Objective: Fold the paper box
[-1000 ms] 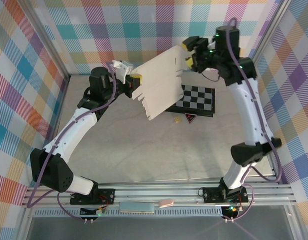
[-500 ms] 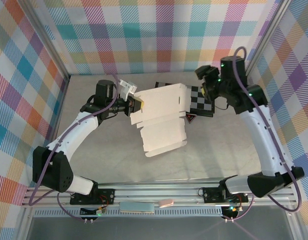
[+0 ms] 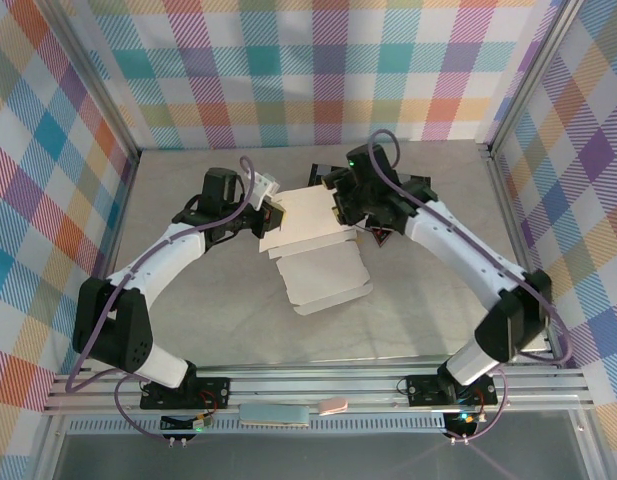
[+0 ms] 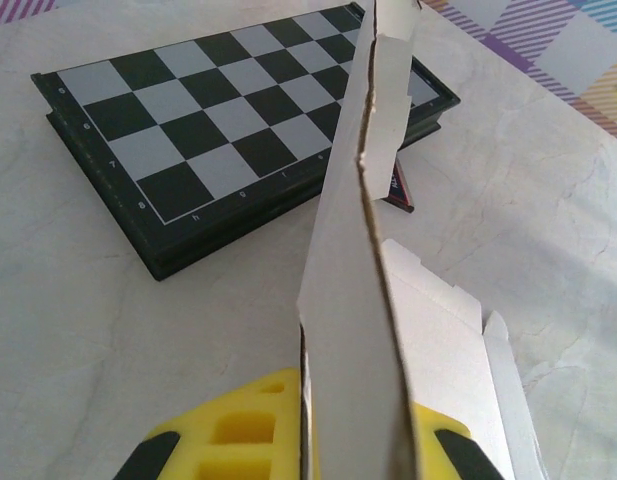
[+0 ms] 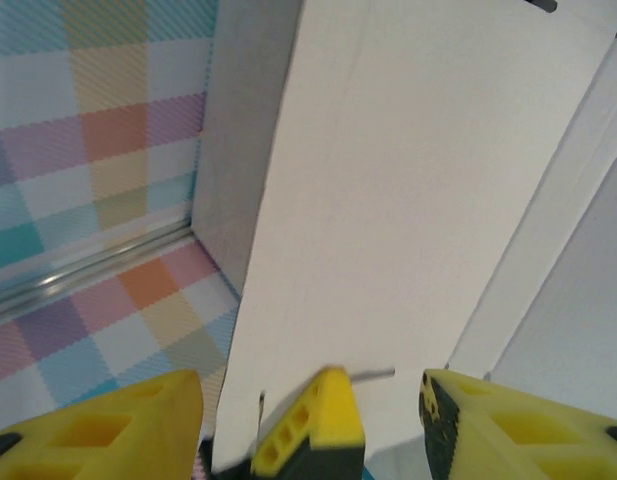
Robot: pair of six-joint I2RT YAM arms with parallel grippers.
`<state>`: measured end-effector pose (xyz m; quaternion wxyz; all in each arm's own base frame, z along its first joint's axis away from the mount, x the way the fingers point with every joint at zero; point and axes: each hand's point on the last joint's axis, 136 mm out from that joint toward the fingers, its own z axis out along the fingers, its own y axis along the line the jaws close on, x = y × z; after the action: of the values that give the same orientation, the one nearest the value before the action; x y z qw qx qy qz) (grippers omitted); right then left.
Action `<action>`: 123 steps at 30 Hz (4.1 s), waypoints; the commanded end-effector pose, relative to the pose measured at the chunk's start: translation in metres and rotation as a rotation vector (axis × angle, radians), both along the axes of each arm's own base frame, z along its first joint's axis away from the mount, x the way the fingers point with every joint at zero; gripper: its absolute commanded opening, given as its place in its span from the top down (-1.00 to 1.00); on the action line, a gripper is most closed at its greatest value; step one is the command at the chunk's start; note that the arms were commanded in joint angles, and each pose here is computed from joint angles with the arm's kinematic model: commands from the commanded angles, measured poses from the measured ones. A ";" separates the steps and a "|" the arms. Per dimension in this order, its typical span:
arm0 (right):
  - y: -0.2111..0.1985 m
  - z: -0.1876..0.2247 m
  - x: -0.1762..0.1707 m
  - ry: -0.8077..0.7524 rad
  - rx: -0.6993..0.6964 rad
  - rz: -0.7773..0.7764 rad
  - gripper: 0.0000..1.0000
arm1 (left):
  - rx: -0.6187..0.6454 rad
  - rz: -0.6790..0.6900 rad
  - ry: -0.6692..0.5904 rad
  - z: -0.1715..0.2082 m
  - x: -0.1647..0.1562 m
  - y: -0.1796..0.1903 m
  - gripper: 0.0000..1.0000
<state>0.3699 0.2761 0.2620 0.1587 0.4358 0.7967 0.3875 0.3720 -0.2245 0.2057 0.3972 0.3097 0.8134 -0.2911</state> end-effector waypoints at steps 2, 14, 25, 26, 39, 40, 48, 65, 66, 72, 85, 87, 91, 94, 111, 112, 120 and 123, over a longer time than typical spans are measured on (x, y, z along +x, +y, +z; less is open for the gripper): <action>0.013 0.005 0.025 -0.001 0.090 -0.079 -0.15 | 0.024 -0.018 -0.071 0.003 -0.002 -0.001 1.00; 0.035 -0.023 0.049 0.088 0.127 -0.033 0.03 | 0.060 -0.048 -0.082 0.001 -0.006 0.001 1.00; 0.038 -0.041 0.054 0.141 0.152 -0.017 0.46 | 0.056 -0.047 -0.090 0.005 -0.005 0.000 1.00; 0.038 -0.041 0.055 0.138 0.155 -0.015 0.52 | 0.055 -0.047 -0.092 0.005 -0.005 0.000 1.00; 0.032 -0.054 0.051 0.129 0.200 -0.048 1.00 | -0.050 0.015 -0.077 0.019 0.003 0.005 1.00; 0.030 -0.053 0.051 0.119 0.200 -0.059 1.00 | -0.056 0.019 -0.078 0.022 0.003 0.006 0.99; 0.011 -0.021 0.057 0.049 0.204 -0.177 1.00 | -0.324 0.354 -0.018 0.105 0.000 0.035 0.13; -0.008 0.009 0.057 0.043 0.186 -0.285 1.00 | -0.492 0.684 0.624 0.124 0.005 -0.013 0.42; -0.008 0.009 0.058 0.044 0.188 -0.287 1.00 | -0.484 0.681 0.624 0.124 0.006 -0.017 0.41; -0.008 0.008 0.059 0.044 0.196 -0.292 1.00 | -0.405 0.706 0.633 0.106 0.009 -0.020 0.40; -0.008 0.007 0.058 0.042 0.188 -0.288 1.00 | -0.443 0.715 0.495 0.145 0.016 -0.010 0.35; -0.007 0.006 0.058 0.043 0.189 -0.289 1.00 | -0.425 0.723 0.495 0.144 0.016 -0.008 0.34; -0.007 0.007 0.059 0.040 0.192 -0.287 1.00 | -0.382 0.719 0.561 0.121 0.017 -0.015 0.33; -0.007 0.008 0.059 0.039 0.195 -0.287 1.00 | -0.375 0.717 0.584 0.112 0.017 -0.020 0.33; -0.007 0.010 0.057 0.037 0.205 -0.281 1.00 | -0.336 0.673 0.611 0.095 0.010 -0.047 0.32; -0.008 0.010 0.057 0.037 0.204 -0.283 1.00 | -0.340 0.672 0.608 0.096 0.011 -0.048 0.31; -0.012 0.007 0.053 0.036 0.194 -0.291 1.00 | -0.411 0.670 0.513 0.142 0.008 -0.040 0.31; -0.013 0.005 0.052 0.039 0.188 -0.293 1.00 | -0.389 0.691 0.462 0.156 0.000 -0.025 0.28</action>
<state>0.4254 0.2682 0.2561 0.1510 0.5648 0.6968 0.4155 0.3861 -0.2666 0.3150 0.2807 -0.1416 0.8837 -0.3468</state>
